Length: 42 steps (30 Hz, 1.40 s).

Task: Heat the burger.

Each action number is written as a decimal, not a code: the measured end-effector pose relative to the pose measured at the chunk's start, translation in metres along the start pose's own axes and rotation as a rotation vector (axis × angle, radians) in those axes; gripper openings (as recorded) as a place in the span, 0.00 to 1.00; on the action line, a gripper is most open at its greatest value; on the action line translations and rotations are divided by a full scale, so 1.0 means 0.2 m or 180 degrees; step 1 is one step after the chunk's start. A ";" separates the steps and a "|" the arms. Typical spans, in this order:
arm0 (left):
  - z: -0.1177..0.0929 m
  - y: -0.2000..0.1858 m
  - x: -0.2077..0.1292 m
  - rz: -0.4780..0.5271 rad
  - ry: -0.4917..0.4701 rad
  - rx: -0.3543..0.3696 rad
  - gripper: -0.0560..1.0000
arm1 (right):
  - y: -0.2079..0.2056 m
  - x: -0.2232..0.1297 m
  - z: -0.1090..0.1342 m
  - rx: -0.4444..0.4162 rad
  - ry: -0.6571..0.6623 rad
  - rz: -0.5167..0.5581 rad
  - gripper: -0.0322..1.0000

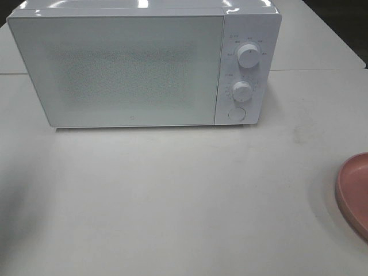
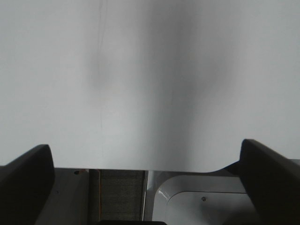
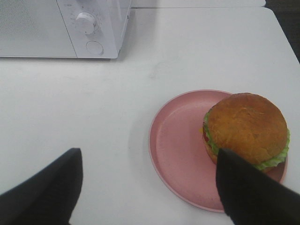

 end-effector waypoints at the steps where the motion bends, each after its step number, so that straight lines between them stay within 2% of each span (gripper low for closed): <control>1: 0.00 0.00 0.00 0.0000 0.0000 0.0000 0.99 | 0.00 0.00 0.00 0.0000 0.0000 0.0000 0.76; 5: 0.05 -0.02 -0.15 -0.0103 -0.0070 -0.0031 0.99 | 0.00 0.00 0.00 0.0000 0.0000 0.0000 0.76; 11: 0.08 -0.04 -0.28 -0.0299 -0.0065 -0.0090 0.99 | 0.00 0.00 0.00 0.0000 0.0000 0.0000 0.76; 13: 0.09 -0.06 -0.33 -0.0543 -0.0054 -0.0149 0.99 | 0.00 0.00 0.00 0.0000 0.0000 0.0000 0.76; 14: 0.09 -0.06 -0.33 -0.0543 -0.0054 -0.0149 0.99 | 0.00 0.00 0.00 0.0000 0.0000 0.0000 0.76; 19: 0.12 -0.11 -0.45 -0.0996 0.0008 -0.0252 0.99 | 0.00 0.00 0.00 0.0000 0.0000 0.0000 0.76; 20: 0.12 -0.11 -0.45 -0.0996 0.0008 -0.0252 0.99 | 0.00 0.00 0.00 0.0000 0.0000 0.0000 0.76; 21: 0.13 -0.15 -0.48 -0.1220 0.0049 -0.0299 0.99 | 0.00 0.00 0.00 0.0000 0.0000 0.0000 0.76; 23: 0.13 -0.17 -0.49 -0.1314 0.0068 -0.0317 0.99 | 0.00 0.00 0.00 0.0000 0.0000 0.0000 0.76; 24: 0.13 -0.20 -0.52 -0.1526 0.0101 -0.0359 0.99 | 0.00 0.00 0.00 0.0000 0.0000 0.0000 0.76; 25: 0.13 -0.20 -0.52 -0.1526 0.0101 -0.0359 0.99 | 0.00 0.00 0.00 0.0000 0.0000 0.0000 0.76; 26: 0.14 -0.24 -0.55 -0.1743 0.0110 -0.0409 0.99 | 0.00 0.00 0.00 0.0000 0.0000 0.0000 0.76; 28: 0.14 -0.26 -0.56 -0.1843 0.0114 -0.0431 0.99 | 0.00 0.00 0.00 0.0000 0.0000 0.0000 0.76; 30: 0.15 -0.30 -0.61 -0.2125 0.0125 -0.0495 0.99 | 0.00 0.00 0.00 0.0000 0.0000 0.0000 0.76; 31: 0.15 -0.30 -0.61 -0.2125 0.0125 -0.0495 0.99 | 0.00 0.00 0.00 0.0000 0.0000 0.0000 0.76; 32: 0.15 -0.33 -0.64 -0.2296 0.0132 -0.0533 0.99 | 0.00 0.00 0.00 0.0000 0.0000 0.0000 0.76; 33: 0.15 -0.33 -0.64 -0.2296 0.0132 -0.0533 0.99 | 0.00 0.00 0.00 0.0000 0.0000 0.0000 0.76; 38: 0.17 -0.38 -0.72 -0.2761 0.0150 -0.0639 0.99 | 0.00 0.00 0.00 0.0000 0.0000 0.0000 0.76; 42: 0.18 -0.40 -0.76 -0.2944 0.0157 -0.0680 0.99 | 0.00 0.00 0.00 0.0000 0.0000 0.0000 0.76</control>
Point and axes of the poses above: a point on each arm's last joint axis where the gripper is mounted, y pointing out along that axis toward the gripper, z along the wrist's bending axis when the last joint is at zero, x = y × z, the point moved 5 cm from there along y, pointing out along that axis toward the gripper, and after that the axes turned 11 degrees about -y, right-handed, at the moved point
